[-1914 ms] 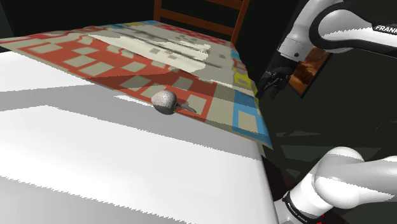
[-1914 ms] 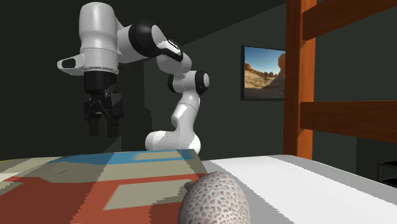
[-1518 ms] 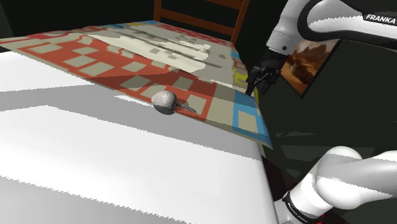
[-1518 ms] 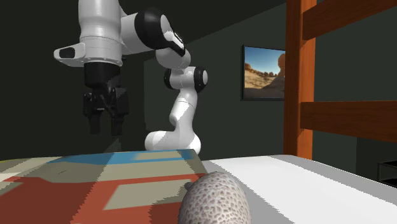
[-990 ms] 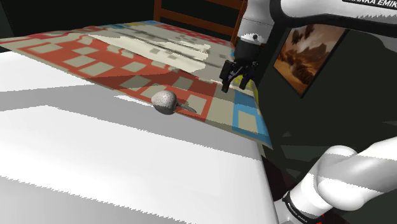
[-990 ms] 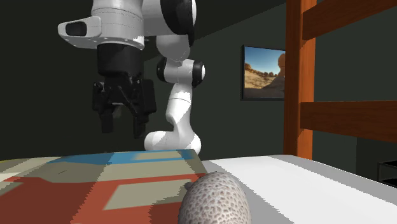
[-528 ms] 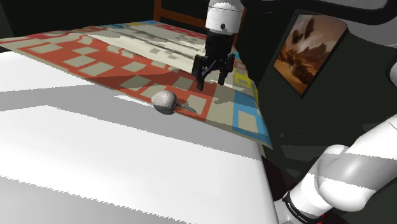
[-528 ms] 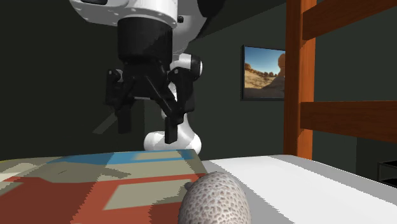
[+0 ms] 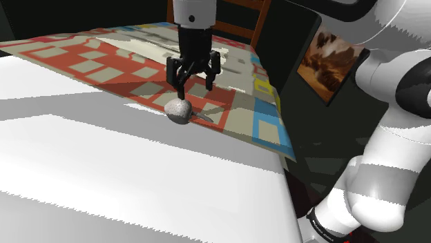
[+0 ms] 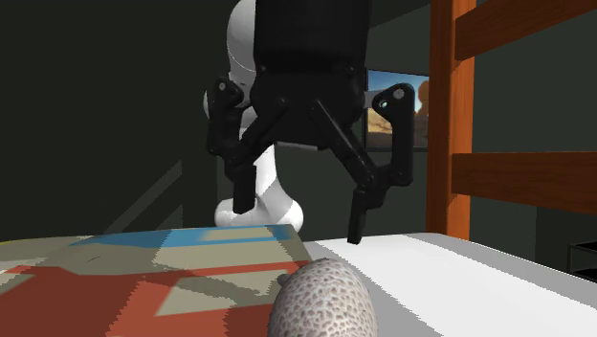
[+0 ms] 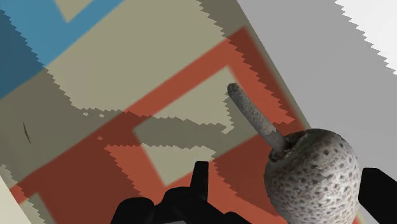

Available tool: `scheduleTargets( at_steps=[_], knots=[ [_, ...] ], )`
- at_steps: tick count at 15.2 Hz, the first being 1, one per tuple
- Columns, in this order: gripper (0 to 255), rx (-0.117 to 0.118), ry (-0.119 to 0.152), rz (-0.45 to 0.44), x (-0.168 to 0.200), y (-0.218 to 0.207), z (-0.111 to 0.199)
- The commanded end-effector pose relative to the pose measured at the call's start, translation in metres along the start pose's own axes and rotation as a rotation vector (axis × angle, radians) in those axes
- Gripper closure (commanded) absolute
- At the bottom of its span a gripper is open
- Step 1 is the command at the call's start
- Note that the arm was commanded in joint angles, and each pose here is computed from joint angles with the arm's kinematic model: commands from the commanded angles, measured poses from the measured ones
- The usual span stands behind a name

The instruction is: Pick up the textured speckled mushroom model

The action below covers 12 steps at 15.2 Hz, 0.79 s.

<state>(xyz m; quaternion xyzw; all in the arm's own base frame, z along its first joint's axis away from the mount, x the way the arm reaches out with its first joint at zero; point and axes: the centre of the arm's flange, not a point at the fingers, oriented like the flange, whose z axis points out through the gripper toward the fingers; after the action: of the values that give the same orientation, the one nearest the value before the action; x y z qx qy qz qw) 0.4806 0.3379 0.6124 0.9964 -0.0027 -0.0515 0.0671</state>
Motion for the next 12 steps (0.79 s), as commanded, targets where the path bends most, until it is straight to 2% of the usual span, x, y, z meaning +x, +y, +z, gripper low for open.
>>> scheduleTargets(
  at_steps=[1,11,12],
  knots=[
    [0,-0.017,-0.011,-0.011,0.008,-0.028,-0.004],
    [0,-0.021,-0.013,-0.015,0.014,-0.04,0.035],
    [255,-0.021,-0.013,-0.015,0.013,-0.039,0.034]
  ],
)
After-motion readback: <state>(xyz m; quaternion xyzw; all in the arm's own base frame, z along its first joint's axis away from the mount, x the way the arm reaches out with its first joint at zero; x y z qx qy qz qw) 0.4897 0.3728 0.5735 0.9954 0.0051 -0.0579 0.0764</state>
